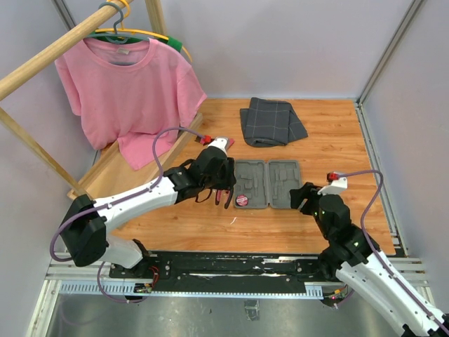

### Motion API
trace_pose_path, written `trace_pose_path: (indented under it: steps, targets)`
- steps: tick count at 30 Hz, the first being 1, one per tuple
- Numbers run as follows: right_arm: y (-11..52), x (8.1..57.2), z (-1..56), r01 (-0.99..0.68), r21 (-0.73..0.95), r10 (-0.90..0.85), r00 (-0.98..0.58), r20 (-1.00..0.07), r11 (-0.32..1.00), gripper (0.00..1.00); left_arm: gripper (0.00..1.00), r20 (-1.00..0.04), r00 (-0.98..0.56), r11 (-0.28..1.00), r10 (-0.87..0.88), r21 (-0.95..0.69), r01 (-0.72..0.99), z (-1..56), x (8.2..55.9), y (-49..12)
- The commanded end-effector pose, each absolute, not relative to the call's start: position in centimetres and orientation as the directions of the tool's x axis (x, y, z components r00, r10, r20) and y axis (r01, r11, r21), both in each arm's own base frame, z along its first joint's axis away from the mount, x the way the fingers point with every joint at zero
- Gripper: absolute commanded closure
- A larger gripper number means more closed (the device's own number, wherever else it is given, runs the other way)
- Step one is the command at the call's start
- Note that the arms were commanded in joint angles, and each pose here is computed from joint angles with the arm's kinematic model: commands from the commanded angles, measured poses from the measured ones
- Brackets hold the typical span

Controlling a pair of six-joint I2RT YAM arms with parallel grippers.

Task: Sort the tools into containers
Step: Pick up the pliers at the center of the board.

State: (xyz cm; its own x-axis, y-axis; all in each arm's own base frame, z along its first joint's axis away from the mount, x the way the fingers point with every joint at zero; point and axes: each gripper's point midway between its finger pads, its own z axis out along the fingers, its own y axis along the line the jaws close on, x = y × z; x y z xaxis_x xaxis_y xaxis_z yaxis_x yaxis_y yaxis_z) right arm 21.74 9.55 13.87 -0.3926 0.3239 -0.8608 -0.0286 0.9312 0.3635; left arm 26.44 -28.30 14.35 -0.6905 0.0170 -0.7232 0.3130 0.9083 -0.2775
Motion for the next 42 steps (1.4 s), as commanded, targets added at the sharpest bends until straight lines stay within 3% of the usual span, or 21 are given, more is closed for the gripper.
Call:
trace_pose_path:
  steps: [1,13,29,34,39,42]
  targets:
    - [6.2,21.6,16.0,0.064,0.317,0.321,-0.29,-0.901,0.946,0.35,1.0,-0.775,-0.626,0.851,-0.086,-0.384,0.359,18.5,28.2,-31.3]
    - [5.6,20.8,16.2,0.08,0.351,0.359,-0.276,-0.892,0.933,0.35,0.99,-0.759,-0.642,0.788,-0.11,-0.46,0.409,18.9,28.3,-34.1]
    - [3.2,20.6,18.6,0.162,0.353,0.38,-0.183,-0.907,0.921,0.35,1.0,-0.658,-0.733,0.774,-0.171,-0.551,0.314,16.2,31.3,-41.2]
    - [6.5,20.9,18.8,-0.021,0.362,0.348,-0.221,-0.911,0.932,0.34,1.0,-0.658,-0.731,0.752,-0.179,-0.571,0.329,16.9,31.4,-42.3]
    - [12.1,21.0,20.2,-0.28,0.467,0.406,-0.25,-0.879,0.839,0.33,1.0,-0.653,-0.732,0.742,-0.196,-0.587,0.325,17.5,30.8,-41.7]
    - [14.0,21.7,20.6,-0.307,0.525,0.45,-0.284,-0.847,0.794,0.32,1.0,-0.645,-0.735,0.726,-0.21,-0.606,0.325,17.9,30.1,-41.3]
